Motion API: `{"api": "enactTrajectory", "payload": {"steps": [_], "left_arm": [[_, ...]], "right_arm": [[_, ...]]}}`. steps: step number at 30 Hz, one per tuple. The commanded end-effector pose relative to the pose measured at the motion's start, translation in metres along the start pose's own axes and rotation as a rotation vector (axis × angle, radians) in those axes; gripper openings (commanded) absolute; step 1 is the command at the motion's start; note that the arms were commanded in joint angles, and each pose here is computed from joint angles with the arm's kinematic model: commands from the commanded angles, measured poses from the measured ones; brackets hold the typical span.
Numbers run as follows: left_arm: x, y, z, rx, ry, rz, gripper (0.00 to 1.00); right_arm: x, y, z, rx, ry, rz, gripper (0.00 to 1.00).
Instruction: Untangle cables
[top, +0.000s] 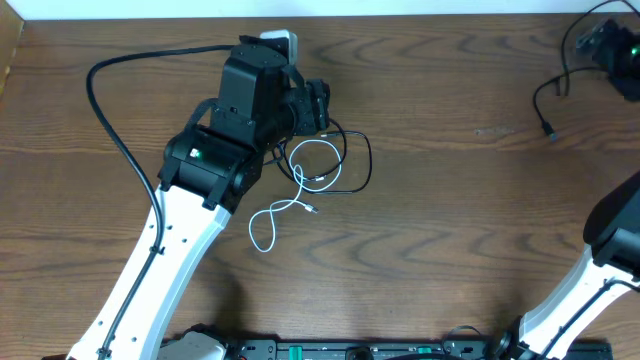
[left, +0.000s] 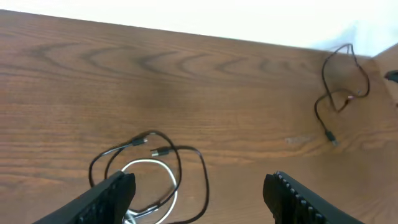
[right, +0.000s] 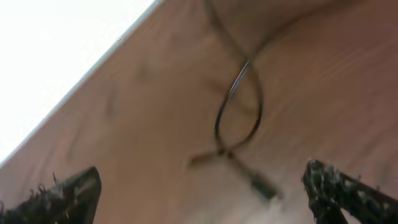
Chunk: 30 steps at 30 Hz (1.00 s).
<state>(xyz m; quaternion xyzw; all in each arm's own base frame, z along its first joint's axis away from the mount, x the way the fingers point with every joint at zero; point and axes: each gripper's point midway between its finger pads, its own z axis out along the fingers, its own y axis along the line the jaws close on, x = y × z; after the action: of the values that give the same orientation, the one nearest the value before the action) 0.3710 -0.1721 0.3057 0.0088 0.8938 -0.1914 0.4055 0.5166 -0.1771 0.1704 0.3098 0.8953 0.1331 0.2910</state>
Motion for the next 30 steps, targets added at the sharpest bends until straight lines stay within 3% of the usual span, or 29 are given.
{"api": "enactTrajectory", "payload": {"steps": [1, 4, 8, 12, 13, 14, 30], "left_arm": [[0.008, 0.007, 0.001, -0.026, 0.039, 0.185, 0.73], [0.028, 0.016, 0.009, -0.047, 0.131, 0.312, 0.75], [0.047, 0.033, 0.017, -0.074, 0.235, 0.402, 0.75], [0.040, 0.035, 0.009, 0.177, 0.249, 0.291, 0.77], [0.038, 0.041, 0.009, 0.164, 0.248, 0.276, 0.81], [0.038, 0.043, 0.008, 0.158, 0.250, 0.271, 0.95], [0.038, 0.044, 0.009, 0.156, 0.250, 0.272, 0.97]], "right_arm": [[0.023, 0.057, -0.040, -0.168, 0.061, -0.130, 0.99], [0.063, 0.075, -0.034, -0.157, 0.182, -0.206, 0.99], [0.086, 0.096, -0.025, -0.087, 0.208, -0.291, 0.99], [0.100, 0.118, -0.021, -0.090, 0.217, -0.353, 0.99], [0.101, 0.118, -0.021, -0.091, 0.218, -0.354, 0.99], [0.101, 0.118, -0.021, -0.091, 0.218, -0.354, 0.99], [0.111, 0.115, -0.023, -0.083, 0.257, -0.383, 0.99]]}}
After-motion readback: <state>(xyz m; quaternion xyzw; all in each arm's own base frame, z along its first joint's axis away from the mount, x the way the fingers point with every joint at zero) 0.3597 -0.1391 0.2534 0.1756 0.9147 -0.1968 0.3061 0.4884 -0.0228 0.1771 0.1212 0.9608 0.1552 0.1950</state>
